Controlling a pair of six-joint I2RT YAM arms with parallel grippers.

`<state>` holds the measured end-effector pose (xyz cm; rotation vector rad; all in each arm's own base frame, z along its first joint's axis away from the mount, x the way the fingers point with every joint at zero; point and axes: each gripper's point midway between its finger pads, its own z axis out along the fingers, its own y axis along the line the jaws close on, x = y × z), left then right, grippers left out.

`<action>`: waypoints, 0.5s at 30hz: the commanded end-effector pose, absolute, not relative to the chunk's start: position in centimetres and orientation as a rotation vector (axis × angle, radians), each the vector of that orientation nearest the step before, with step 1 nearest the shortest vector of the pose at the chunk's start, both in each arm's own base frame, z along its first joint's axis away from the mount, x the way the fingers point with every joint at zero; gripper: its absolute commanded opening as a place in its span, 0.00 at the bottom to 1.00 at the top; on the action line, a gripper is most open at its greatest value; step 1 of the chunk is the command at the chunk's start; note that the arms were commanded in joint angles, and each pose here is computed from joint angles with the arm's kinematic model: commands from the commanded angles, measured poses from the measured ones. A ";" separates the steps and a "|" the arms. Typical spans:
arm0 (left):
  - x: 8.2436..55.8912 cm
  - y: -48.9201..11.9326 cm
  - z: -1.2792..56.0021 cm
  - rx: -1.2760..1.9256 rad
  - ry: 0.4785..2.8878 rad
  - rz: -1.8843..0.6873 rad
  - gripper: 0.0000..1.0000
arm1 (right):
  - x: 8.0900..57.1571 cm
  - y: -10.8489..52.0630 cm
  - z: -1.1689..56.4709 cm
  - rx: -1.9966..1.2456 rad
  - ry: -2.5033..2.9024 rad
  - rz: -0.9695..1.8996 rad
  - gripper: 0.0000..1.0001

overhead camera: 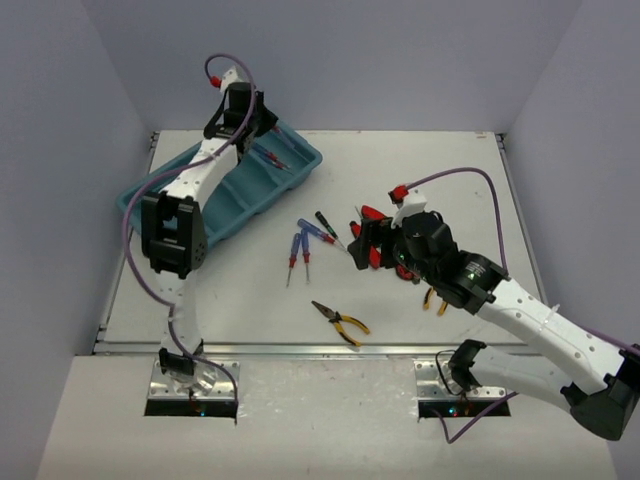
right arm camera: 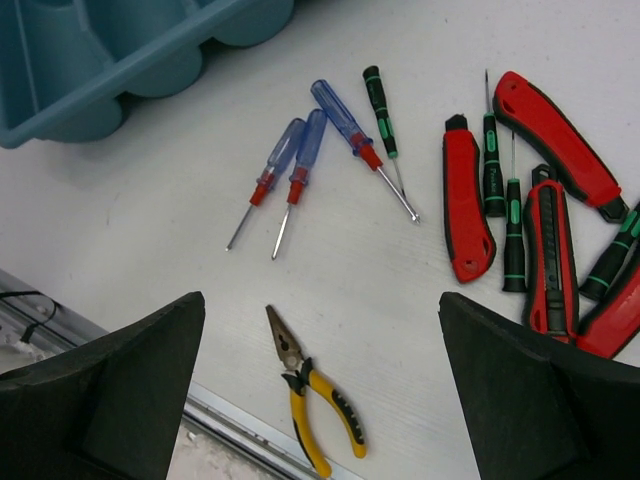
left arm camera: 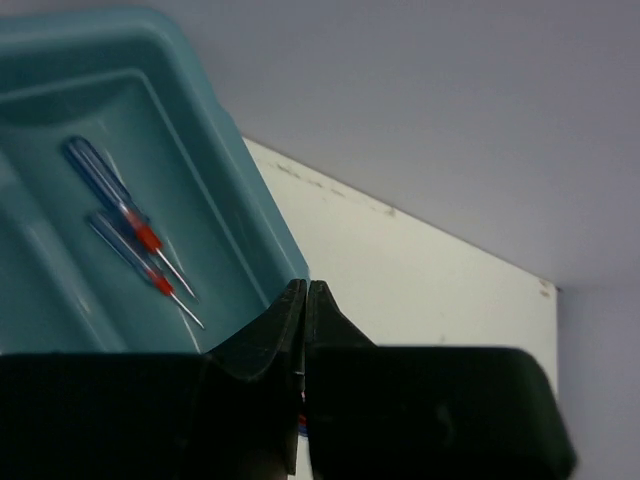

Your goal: Sort the tools into containers

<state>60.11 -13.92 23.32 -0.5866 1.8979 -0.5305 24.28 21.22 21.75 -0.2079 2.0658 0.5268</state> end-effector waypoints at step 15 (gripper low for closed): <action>57.4 -13.5 36.1 -0.433 1.770 -0.521 1.00 | 27.8 25.3 15.8 -0.600 2.247 0.379 0.90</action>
